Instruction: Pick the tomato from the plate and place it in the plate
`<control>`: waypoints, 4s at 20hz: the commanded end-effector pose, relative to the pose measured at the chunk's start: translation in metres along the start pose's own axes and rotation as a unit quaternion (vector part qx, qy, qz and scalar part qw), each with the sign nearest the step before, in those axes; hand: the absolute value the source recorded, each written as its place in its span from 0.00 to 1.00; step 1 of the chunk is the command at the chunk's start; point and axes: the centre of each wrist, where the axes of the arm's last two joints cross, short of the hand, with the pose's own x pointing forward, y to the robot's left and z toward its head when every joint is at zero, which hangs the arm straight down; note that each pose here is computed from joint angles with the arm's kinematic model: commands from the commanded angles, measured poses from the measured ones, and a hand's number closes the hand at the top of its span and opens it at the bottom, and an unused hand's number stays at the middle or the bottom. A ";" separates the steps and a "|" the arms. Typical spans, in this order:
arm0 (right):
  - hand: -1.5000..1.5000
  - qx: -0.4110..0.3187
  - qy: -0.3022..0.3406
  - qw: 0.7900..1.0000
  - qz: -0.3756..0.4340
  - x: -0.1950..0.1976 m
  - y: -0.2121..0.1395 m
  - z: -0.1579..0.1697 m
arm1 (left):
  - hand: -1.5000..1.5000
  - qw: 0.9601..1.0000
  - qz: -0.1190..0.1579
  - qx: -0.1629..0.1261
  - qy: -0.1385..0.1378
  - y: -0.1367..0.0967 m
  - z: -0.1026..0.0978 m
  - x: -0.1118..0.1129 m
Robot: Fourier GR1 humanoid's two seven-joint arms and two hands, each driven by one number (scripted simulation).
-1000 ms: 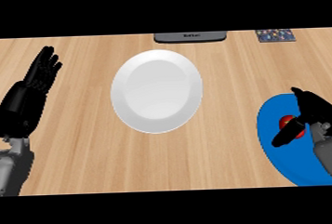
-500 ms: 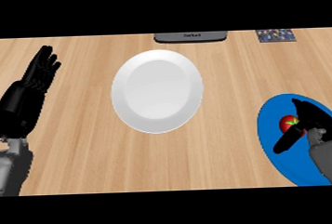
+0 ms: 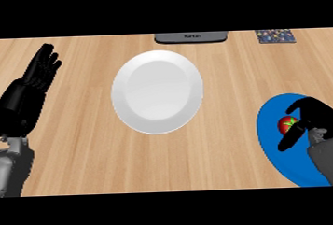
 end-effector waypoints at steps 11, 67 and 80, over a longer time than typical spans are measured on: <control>1.00 -0.112 0.080 0.989 -0.044 -0.006 0.085 0.136 | 0.50 0.999 0.001 0.037 0.031 0.011 0.021 -0.030; 0.00 -0.159 -0.107 0.926 -0.324 0.248 -0.011 0.115 | 0.50 0.998 0.013 -0.050 -0.028 -0.038 -0.025 0.010; 0.00 -0.238 -0.153 0.808 -0.517 0.258 -0.007 0.117 | 0.50 0.999 0.009 -0.040 -0.019 -0.033 -0.024 0.004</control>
